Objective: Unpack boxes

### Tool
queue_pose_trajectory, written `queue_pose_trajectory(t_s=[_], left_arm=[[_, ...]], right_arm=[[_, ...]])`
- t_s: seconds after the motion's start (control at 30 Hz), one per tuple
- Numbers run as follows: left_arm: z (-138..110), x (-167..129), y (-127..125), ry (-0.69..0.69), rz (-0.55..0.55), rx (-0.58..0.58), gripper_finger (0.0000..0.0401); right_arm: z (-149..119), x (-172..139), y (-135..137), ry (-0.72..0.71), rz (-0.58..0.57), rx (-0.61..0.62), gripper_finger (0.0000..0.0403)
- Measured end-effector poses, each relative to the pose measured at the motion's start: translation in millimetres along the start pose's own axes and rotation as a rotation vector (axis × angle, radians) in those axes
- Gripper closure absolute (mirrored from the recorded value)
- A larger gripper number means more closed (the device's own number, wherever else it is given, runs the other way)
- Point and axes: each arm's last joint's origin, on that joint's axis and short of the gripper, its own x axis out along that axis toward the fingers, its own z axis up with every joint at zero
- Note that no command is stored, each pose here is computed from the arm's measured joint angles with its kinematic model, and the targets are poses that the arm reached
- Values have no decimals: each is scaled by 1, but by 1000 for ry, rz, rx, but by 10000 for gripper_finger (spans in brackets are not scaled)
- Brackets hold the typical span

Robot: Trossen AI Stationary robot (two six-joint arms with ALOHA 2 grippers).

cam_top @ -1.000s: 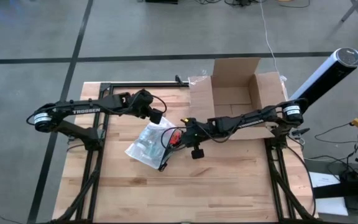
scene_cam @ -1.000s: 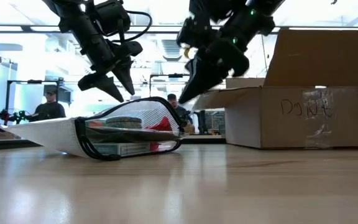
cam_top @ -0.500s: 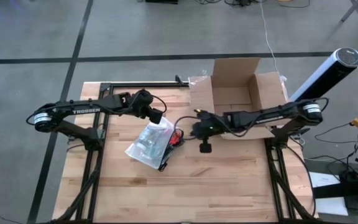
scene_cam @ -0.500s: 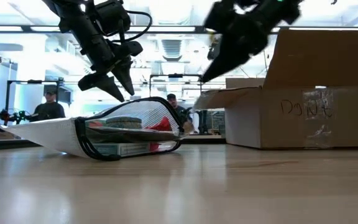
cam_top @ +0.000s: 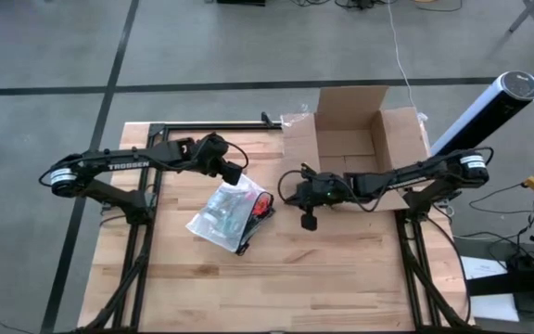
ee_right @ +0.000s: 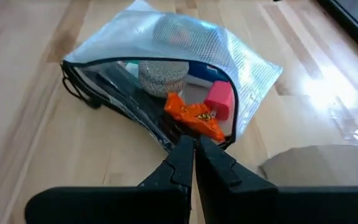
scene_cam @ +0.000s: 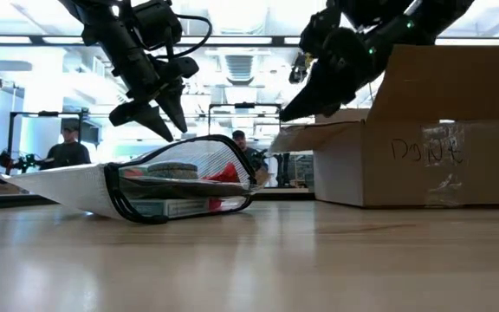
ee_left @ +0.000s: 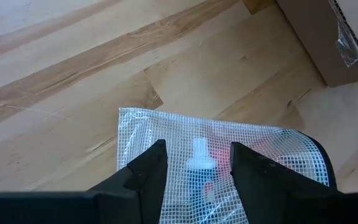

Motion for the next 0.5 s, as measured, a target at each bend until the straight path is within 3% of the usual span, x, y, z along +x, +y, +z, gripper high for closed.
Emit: queue_pose_trajectory(t_s=[0.5], left_arm=[[-1, 0, 0, 8, -2, -10, 243]], right_arm=[[-20, 41, 16, 40, 134, 30, 403]])
